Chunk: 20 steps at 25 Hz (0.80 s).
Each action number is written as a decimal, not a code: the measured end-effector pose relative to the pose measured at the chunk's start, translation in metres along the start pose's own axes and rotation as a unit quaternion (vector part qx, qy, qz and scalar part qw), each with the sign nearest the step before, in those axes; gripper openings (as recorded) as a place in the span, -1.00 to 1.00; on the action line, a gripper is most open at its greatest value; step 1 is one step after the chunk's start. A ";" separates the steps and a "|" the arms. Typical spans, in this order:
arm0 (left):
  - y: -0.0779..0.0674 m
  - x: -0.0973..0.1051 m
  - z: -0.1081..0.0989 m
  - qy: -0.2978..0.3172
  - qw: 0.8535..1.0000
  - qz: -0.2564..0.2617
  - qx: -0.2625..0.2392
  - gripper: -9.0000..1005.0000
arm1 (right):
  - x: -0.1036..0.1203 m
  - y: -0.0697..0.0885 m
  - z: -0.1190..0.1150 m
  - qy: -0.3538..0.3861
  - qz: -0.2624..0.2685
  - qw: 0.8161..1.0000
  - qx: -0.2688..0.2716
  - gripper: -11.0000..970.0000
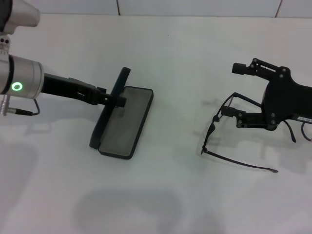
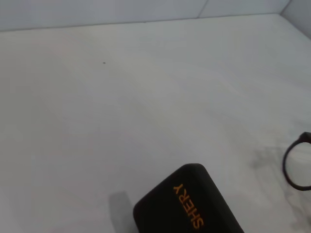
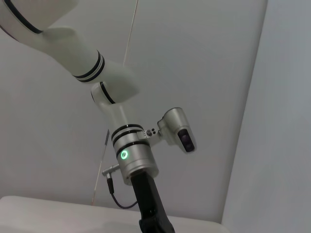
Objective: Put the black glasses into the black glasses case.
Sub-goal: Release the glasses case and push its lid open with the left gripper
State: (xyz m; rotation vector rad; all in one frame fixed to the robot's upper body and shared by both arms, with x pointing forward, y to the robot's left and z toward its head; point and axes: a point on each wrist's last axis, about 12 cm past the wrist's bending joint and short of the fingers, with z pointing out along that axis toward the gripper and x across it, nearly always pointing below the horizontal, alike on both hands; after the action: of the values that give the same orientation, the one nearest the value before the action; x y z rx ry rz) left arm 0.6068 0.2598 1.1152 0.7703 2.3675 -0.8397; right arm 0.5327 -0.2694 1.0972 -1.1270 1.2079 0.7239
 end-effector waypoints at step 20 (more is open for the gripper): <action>0.004 -0.003 -0.001 -0.001 1.000 -0.004 -0.010 0.12 | -0.001 -0.001 0.001 -0.001 -0.007 1.000 -0.001 0.78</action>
State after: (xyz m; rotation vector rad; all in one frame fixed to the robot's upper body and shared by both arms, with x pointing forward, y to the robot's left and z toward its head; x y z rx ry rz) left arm 0.6114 0.2618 1.1161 0.7520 2.3741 -0.8190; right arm 0.5340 -0.2686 1.0985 -1.1360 1.1960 0.7154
